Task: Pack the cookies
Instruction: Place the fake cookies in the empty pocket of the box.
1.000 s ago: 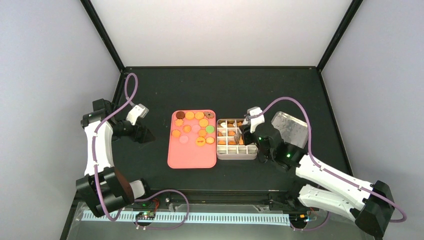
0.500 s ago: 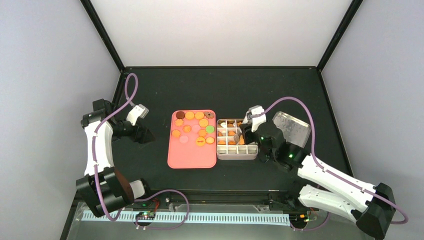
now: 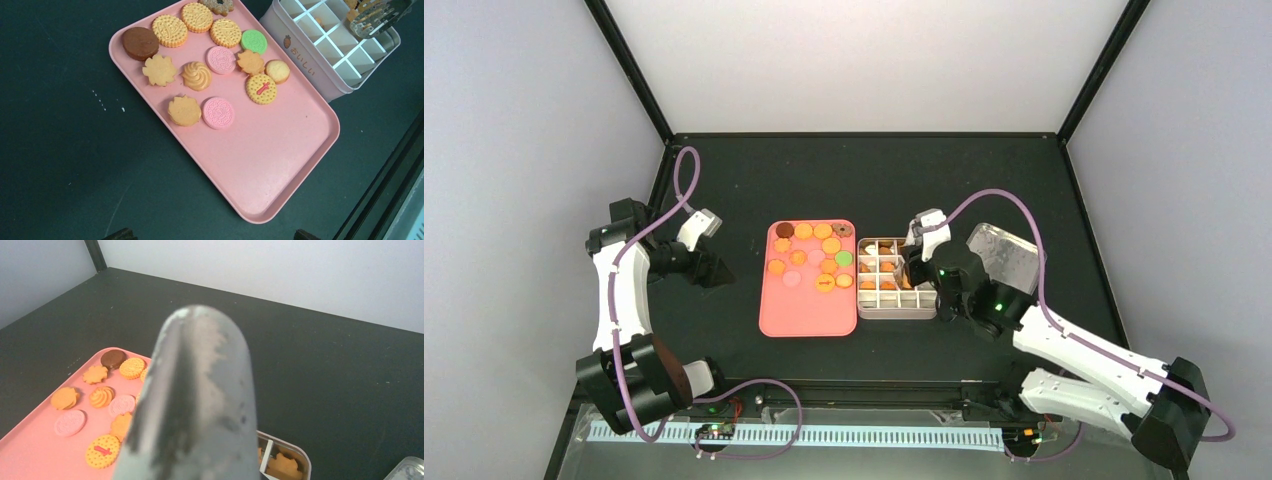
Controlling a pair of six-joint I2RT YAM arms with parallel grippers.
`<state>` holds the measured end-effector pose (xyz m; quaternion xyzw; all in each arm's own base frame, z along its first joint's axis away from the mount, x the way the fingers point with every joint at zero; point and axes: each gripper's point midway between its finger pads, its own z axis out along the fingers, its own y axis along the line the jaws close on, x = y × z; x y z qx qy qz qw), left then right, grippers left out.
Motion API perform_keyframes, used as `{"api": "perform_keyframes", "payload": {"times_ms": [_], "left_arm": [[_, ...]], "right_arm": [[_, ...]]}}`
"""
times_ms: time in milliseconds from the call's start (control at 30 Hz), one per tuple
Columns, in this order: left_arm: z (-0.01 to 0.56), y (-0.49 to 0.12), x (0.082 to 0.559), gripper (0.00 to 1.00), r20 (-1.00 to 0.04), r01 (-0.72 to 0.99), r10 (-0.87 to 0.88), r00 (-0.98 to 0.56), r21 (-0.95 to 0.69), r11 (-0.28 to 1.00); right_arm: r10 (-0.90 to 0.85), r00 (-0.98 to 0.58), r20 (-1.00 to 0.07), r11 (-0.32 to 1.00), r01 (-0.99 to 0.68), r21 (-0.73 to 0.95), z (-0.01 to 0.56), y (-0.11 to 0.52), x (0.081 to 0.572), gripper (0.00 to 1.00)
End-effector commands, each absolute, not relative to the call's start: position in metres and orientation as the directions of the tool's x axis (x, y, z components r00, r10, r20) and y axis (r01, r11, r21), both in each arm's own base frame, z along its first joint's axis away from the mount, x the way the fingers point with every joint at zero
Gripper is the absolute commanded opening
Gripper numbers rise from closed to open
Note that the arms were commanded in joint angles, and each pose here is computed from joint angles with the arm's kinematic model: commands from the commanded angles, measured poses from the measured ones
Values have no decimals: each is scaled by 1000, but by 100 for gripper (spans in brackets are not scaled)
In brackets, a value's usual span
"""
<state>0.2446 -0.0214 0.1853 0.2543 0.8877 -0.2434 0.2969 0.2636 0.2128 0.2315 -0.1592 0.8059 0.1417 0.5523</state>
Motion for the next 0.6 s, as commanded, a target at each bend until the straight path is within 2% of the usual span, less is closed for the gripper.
{"api": "perform_keyframes", "payload": {"times_ms": [0,267,433,567], "left_arm": [[194,-22,245,84,-672,617,318,-669,-263,742],[193,-22,245,84,-669,615,319,-671,-263,743],[193,-21,245,84,-669,614,318,-672,-264,744],[194,-23,245,84,-674,618,316,-668,-266,740]], "right_arm": [[-69,-336,-939,905,-417,83,240,220,268,35],[-64,-357,-932,899,-427,101,233,224,268,33],[-44,-354,-934,899,-421,118,239,219,264,24],[-28,-343,-939,898,-421,127,246,213,259,21]]}}
